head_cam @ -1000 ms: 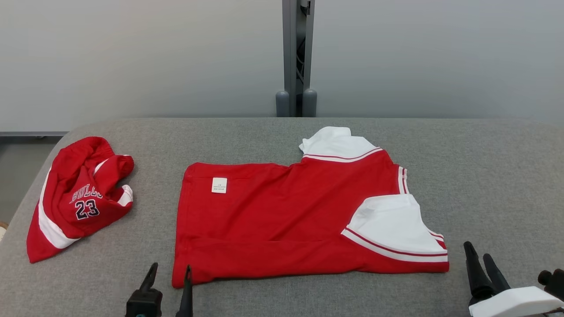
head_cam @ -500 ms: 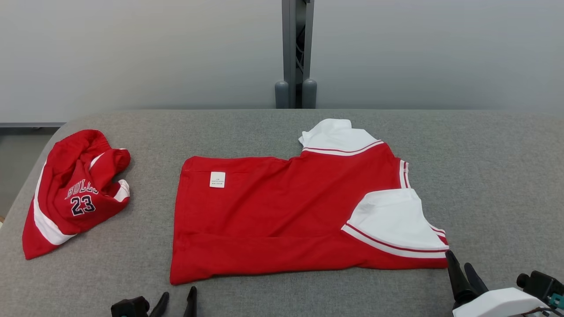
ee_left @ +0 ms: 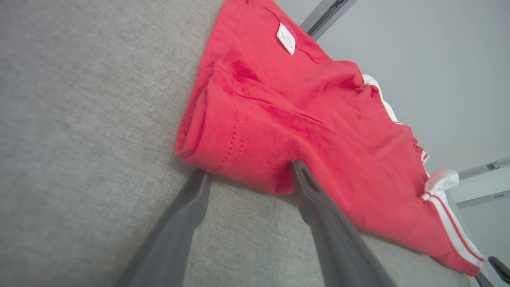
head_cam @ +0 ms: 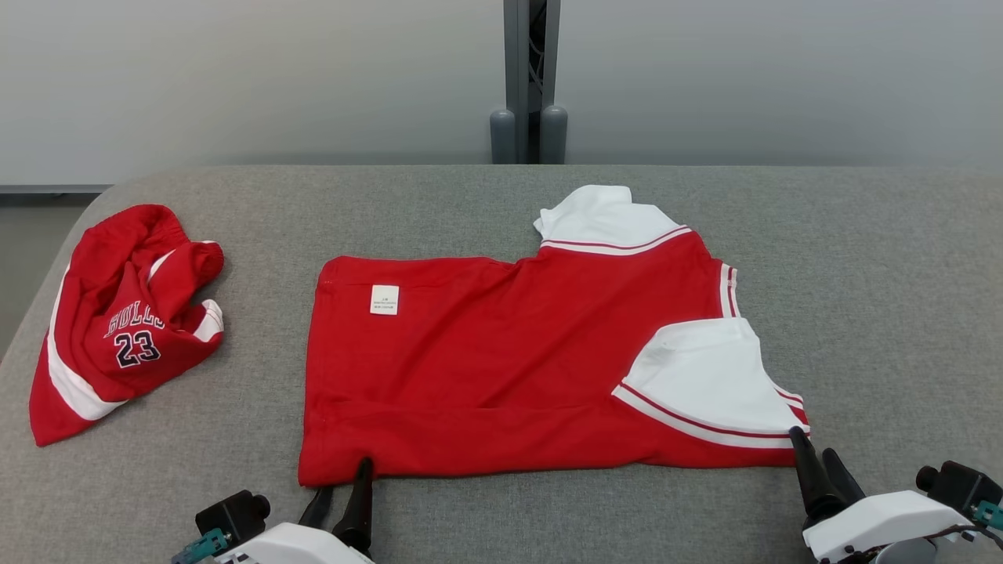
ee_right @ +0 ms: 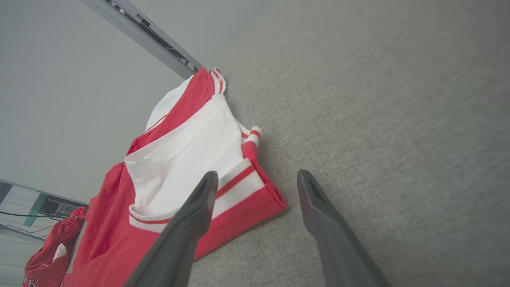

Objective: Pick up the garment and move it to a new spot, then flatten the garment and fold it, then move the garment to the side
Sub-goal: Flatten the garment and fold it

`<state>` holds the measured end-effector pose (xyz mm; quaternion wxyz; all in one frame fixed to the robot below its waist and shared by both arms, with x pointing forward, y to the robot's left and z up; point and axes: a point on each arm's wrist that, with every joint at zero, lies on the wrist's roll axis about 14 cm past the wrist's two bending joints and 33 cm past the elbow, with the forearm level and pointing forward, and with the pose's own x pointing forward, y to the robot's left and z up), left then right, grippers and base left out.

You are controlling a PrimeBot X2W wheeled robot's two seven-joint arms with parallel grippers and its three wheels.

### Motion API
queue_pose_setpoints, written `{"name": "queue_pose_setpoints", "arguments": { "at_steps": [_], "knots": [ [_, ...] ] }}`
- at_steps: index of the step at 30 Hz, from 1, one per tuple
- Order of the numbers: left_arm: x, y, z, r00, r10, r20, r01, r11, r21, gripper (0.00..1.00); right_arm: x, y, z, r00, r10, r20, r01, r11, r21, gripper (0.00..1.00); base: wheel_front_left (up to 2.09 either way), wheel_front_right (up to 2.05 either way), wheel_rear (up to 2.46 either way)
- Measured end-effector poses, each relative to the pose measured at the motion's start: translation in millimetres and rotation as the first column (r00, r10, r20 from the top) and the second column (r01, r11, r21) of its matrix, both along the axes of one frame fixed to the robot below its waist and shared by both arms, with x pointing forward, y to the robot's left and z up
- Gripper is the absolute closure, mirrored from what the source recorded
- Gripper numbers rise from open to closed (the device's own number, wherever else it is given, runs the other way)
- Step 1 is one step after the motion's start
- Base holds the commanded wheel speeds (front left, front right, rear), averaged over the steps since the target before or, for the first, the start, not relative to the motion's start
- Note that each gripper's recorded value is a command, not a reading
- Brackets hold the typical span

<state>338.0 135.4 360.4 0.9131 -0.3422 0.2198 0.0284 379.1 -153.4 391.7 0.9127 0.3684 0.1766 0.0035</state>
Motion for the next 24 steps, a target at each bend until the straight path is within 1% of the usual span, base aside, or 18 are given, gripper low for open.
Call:
{"name": "queue_pose_setpoints", "arguments": {
  "at_steps": [2, 8, 13, 18, 19, 20, 21, 22, 23, 24],
  "knots": [
    [1, -1, 0, 1.0, 0.007, 0.001, -0.007, 1.0, -0.014, 0.0, 1, 2, -2, 1.0, 0.004, -0.006, -0.004, 1.0, 0.001, 0.0, 0.0, 0.0, 0.0],
    [1, 4, -1, 1.0, 0.028, -0.004, -0.029, 0.999, -0.014, 0.0, 5, 6, -4, 1.0, 0.01, -0.02, -0.009, 1.0, 0.014, 0.0, 0.0, 0.0, 0.0],
    [4, 21, 0, 0.996, 0.087, -0.001, -0.087, 0.996, -0.016, 0.0, 8, 12, -7, 0.999, 0.026, -0.031, -0.026, 1.0, 0.018, 0.0, 0.0, 0.0, 0.0],
    [4, 24, 0, 0.995, 0.099, 0.0, -0.099, 0.995, -0.011, 0.0, 13, 15, -8, 0.999, 0.033, -0.033, -0.032, 0.999, 0.023, 0.0, 0.0, 0.0, 0.0],
    [4, 24, 0, 0.995, 0.098, 0.0, -0.098, 0.995, -0.011, 0.14, 14, 16, -8, 0.999, 0.035, -0.034, -0.034, 0.999, 0.025, 0.0, 0.0, 0.0, 0.0],
    [4, 24, 0, 0.995, 0.099, 0.001, -0.099, 0.995, -0.011, 0.49, 14, 17, -8, 0.999, 0.038, -0.035, -0.037, 0.999, 0.029, 0.0, 0.0, 0.0, 0.0],
    [4, 24, -1, 0.995, 0.097, 0.001, -0.097, 0.995, -0.01, 0.65, 14, 18, -8, 0.999, 0.04, -0.035, -0.039, 0.999, 0.032, 0.8, 0.0, 0.0, 0.0],
    [4, 23, -1, 0.996, 0.094, -0.001, -0.094, 0.996, -0.01, 0.93, 15, 19, -7, 0.999, 0.043, -0.034, -0.042, 0.999, 0.034, 1.0, 0.0, 0.0, 0.0],
    [4, 22, -1, 0.996, 0.092, -0.001, -0.092, 0.996, -0.013, 1.0, 15, 20, -7, 0.998, 0.046, -0.032, -0.045, 0.998, 0.037, 1.0, 0.0, 0.0, 0.0],
    [4, 21, -1, 0.996, 0.09, -0.001, -0.09, 0.996, -0.016, 1.0, 16, 21, -6, 0.998, 0.049, -0.031, -0.048, 0.998, 0.041, 1.0, 0.0, 0.0, 0.0]
  ]
}}
